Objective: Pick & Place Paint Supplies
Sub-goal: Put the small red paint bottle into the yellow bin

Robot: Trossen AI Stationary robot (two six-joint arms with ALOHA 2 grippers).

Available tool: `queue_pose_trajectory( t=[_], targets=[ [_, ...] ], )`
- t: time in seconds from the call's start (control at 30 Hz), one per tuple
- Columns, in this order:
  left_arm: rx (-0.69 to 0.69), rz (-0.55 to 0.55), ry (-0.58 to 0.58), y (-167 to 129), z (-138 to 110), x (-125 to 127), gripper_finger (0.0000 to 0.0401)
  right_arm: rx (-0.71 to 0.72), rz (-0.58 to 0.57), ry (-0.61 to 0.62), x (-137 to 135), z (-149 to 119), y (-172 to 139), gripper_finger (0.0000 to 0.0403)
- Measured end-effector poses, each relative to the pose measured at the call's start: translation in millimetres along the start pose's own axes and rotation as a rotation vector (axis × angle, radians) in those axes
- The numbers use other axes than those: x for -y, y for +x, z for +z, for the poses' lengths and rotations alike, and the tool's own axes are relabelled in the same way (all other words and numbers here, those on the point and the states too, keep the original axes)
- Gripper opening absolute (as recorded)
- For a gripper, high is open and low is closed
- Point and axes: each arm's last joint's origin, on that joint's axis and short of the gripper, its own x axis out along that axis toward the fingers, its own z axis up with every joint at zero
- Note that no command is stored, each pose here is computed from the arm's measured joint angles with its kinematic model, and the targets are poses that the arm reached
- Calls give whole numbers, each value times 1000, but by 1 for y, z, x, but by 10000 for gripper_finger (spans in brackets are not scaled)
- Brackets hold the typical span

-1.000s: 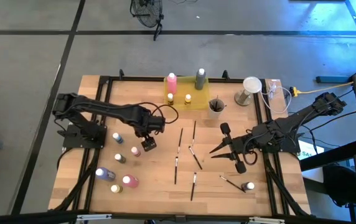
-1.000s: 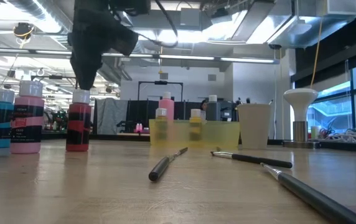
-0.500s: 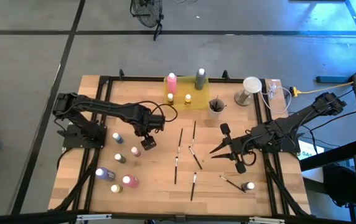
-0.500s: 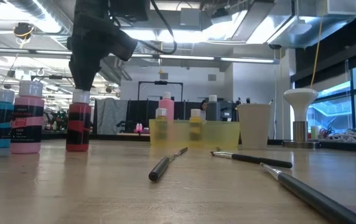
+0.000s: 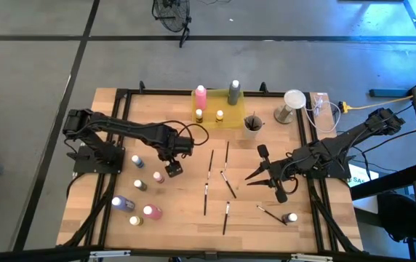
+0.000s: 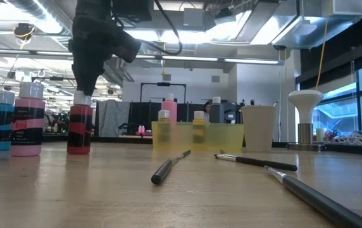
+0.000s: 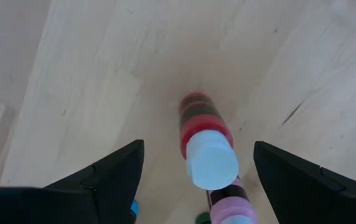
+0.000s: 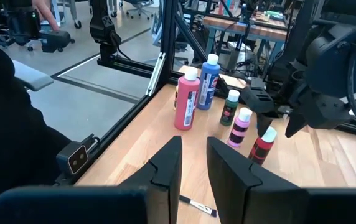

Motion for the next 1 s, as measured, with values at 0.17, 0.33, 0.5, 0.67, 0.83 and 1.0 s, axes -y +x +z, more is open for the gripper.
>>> queue_pose_trajectory(
  t=[0.17,0.33,0.5,0.67,0.83,1.0],
  targets=[
    [-1,3,7,0,0,0,298,0,0,0,0,0,0,78],
    [-7,8,8,0,-1,0,298,0,0,28,0,0,0,78],
    [3,24,10,0,-1,0,298,0,-1,34,0,0,0,78],
    [4,55,10,0,-2,-2,298,0,0,34,0,0,0,78],
    [2,55,21,0,-4,1,298,6,-1,35,0,1,0,78],
    [4,57,33,0,-5,4,298,6,-1,35,0,1,0,78]
  ],
)
